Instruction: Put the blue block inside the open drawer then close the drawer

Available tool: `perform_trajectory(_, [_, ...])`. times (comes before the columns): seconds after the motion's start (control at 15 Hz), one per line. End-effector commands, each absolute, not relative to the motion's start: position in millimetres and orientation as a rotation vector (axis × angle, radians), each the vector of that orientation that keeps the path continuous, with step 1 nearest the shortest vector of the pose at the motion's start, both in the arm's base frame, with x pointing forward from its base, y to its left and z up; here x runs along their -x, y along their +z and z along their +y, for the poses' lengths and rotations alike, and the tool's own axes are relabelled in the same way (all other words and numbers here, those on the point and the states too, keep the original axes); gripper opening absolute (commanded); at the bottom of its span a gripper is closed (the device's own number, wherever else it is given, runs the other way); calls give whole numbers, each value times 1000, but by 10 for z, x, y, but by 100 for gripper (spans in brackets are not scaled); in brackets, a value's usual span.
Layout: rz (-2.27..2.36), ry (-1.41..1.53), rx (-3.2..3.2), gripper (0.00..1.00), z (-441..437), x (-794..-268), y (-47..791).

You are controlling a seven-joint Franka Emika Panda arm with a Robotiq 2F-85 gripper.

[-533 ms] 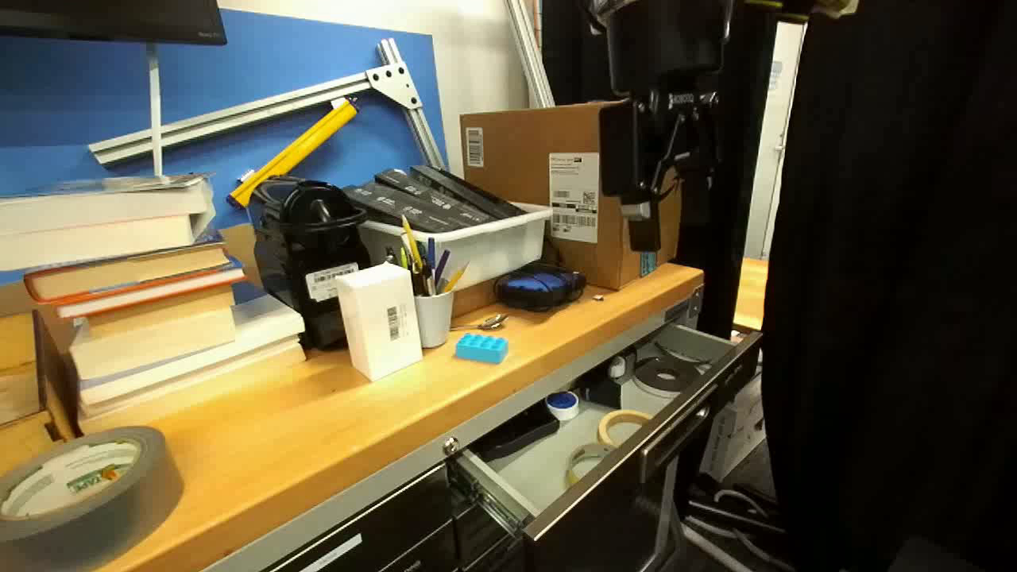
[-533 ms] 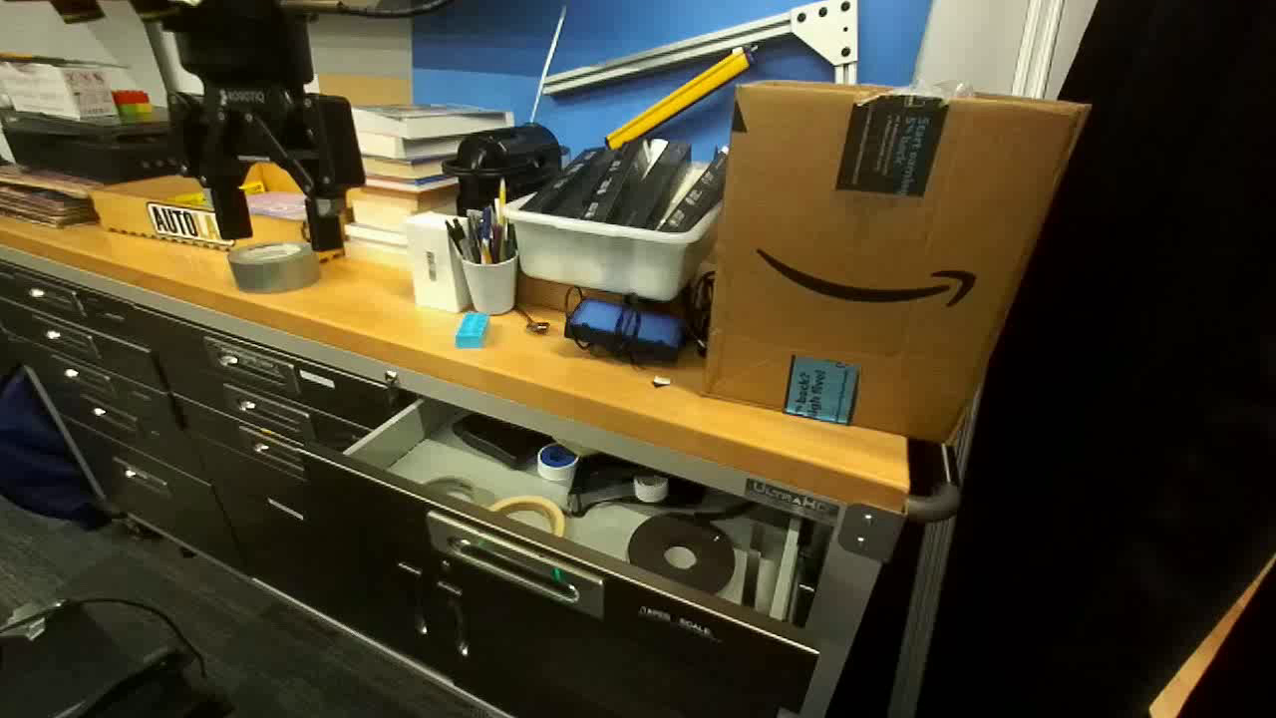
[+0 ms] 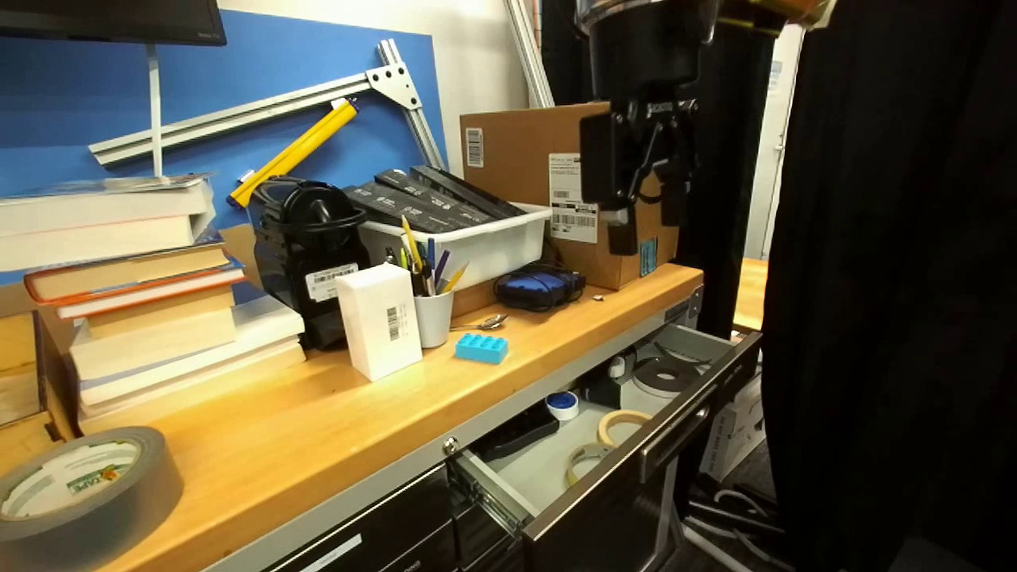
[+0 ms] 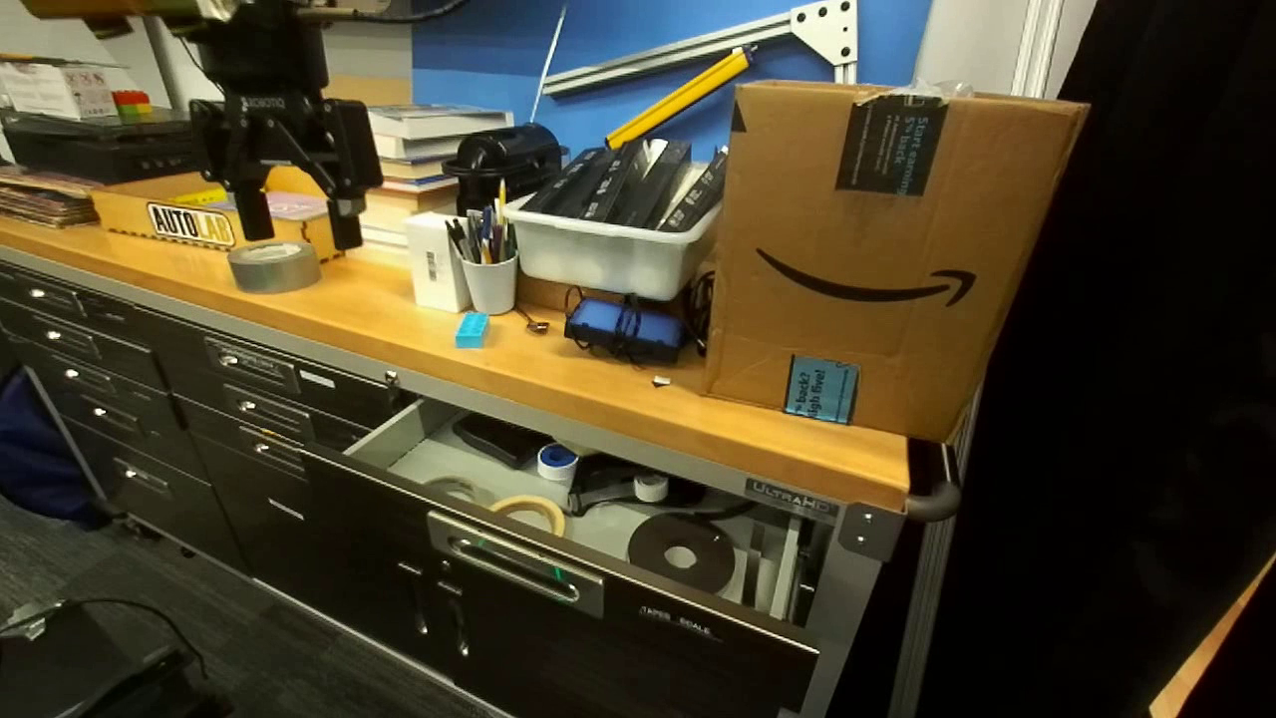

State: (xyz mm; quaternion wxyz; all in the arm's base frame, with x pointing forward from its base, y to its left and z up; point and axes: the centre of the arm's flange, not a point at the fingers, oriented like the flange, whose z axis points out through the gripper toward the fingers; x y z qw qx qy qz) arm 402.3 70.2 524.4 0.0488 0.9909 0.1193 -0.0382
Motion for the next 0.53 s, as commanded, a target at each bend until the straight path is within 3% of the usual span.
perform_trajectory(0.0, [445,21,-3005,100,936,-4645,4924])
perform_trajectory(0.47, [425,150,-3082,100,1057,-5398,4145])
